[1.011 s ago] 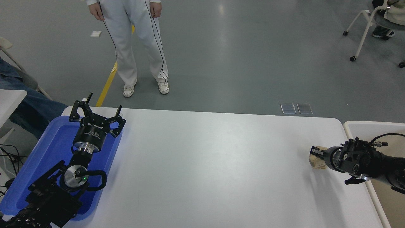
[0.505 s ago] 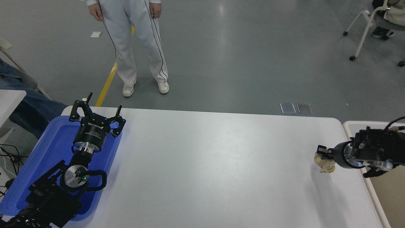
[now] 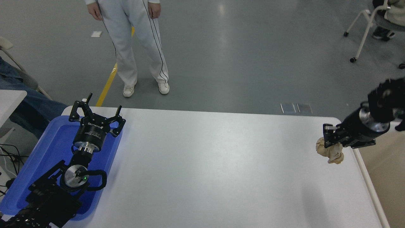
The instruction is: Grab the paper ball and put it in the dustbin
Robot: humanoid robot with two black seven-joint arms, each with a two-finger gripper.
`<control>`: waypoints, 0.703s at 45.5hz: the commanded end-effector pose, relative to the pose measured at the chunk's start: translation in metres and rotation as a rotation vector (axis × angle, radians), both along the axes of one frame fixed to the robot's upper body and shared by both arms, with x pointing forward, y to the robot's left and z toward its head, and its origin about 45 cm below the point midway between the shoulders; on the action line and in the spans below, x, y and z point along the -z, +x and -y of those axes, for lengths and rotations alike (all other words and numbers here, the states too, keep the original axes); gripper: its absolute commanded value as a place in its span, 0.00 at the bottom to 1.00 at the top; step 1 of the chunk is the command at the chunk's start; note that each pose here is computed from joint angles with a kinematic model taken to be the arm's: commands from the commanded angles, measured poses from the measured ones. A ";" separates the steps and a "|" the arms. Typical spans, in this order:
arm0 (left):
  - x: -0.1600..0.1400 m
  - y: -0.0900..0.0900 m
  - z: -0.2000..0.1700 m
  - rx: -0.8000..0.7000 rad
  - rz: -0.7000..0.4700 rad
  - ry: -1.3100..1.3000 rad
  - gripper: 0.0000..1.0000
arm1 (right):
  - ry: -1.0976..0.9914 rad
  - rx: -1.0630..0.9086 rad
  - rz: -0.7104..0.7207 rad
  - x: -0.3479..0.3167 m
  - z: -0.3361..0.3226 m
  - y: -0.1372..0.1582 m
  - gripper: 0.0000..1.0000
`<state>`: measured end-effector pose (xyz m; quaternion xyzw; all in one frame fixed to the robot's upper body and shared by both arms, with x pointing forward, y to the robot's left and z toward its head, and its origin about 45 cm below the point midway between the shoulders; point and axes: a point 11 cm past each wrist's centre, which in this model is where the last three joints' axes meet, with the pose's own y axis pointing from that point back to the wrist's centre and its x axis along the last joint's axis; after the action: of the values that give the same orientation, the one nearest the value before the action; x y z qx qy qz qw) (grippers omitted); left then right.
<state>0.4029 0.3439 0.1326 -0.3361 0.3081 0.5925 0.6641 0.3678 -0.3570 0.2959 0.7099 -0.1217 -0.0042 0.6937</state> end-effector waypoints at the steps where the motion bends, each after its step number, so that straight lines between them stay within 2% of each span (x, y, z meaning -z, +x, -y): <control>1: 0.000 0.000 0.000 -0.001 0.000 -0.001 1.00 | -0.037 -0.104 0.025 -0.067 -0.022 0.005 0.00; 32: 0.000 0.000 0.000 -0.001 0.000 -0.001 1.00 | -0.091 -0.239 0.278 -0.177 -0.076 0.019 0.00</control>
<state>0.4029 0.3440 0.1326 -0.3365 0.3082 0.5927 0.6637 0.3867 -0.2947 0.4376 0.6885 -0.1155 0.1410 0.7019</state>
